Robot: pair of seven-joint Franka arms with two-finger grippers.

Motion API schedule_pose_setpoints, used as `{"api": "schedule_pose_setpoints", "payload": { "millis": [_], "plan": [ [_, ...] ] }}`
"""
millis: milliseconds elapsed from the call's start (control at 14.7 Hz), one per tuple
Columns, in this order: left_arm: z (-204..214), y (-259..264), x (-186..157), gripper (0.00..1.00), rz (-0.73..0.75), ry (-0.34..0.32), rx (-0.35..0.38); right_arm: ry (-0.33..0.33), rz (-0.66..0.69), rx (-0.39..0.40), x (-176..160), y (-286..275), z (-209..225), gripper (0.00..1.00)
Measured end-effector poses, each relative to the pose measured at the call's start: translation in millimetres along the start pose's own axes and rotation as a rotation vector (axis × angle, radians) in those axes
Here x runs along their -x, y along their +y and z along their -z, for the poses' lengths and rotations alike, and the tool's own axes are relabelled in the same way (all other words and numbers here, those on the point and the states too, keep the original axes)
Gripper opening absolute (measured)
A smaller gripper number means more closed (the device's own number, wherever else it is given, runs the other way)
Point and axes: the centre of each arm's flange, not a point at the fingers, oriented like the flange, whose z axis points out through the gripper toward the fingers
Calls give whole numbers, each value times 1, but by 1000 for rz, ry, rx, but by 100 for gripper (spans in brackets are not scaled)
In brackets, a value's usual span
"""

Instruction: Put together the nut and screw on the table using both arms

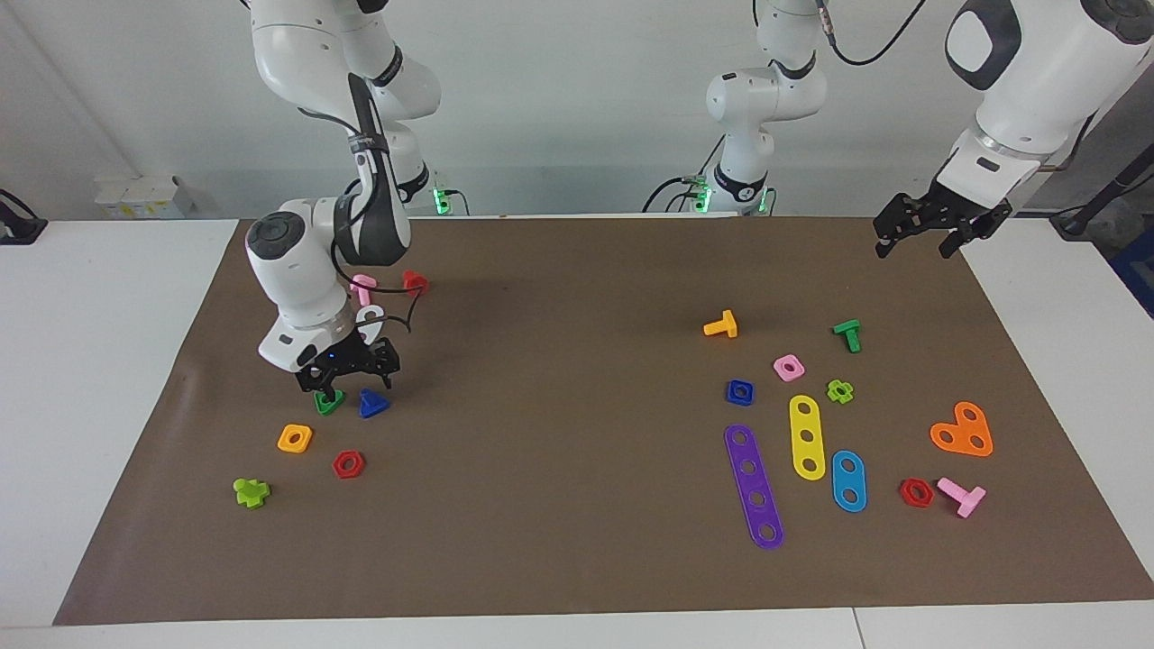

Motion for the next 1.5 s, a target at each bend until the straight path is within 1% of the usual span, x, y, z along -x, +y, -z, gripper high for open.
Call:
{"api": "schedule_pose_setpoints", "payload": {
  "millis": [68, 136, 272, 340, 408, 476, 544, 884, 1020, 1088, 1156, 1224, 1361, 1497],
  "plan": [
    [0, 0, 0, 100, 0, 0, 0, 3, 3, 2, 3, 3, -5, 90],
    [0, 0, 0, 100, 0, 0, 0, 8, 5, 5, 4, 4, -9, 90],
    [0, 0, 0, 100, 0, -1, 0, 11, 9, 5, 3, 2, -11, 78],
    [-1, 0, 0, 100, 0, -1, 0, 12, 10, 5, 3, 2, -11, 78],
    [-1, 0, 0, 100, 0, -2, 0, 11, 10, 5, 3, 1, -11, 70],
    [-1, 0, 0, 100, 0, 0, 0, 11, 11, 5, 3, 1, -11, 59],
    [0, 0, 0, 100, 0, 3, 0, 11, 12, 5, 3, 0, -11, 54],
    [-2, 0, 0, 100, 0, 3, 0, 17, -10, -16, 3, -2, -12, 53],
    [-2, 0, 0, 100, 0, 3, 0, 17, -11, -16, 3, -2, -12, 52],
    [-2, 0, 0, 100, 0, 3, 0, 17, -11, -16, 3, -2, -12, 46],
    [-2, 0, 0, 100, 0, 3, 0, 17, -10, -16, 2, -2, -12, 45],
    [-2, 0, 0, 100, 0, 3, 0, 17, -10, -16, 2, -2, -12, 39],
    [-2, 0, 0, 100, 0, 3, 0, 17, -11, -17, 2, -2, -12, 19],
    [-2, 0, 0, 100, 0, 3, 0, 17, -11, -17, 2, -2, -12, 19]
  ]
}}
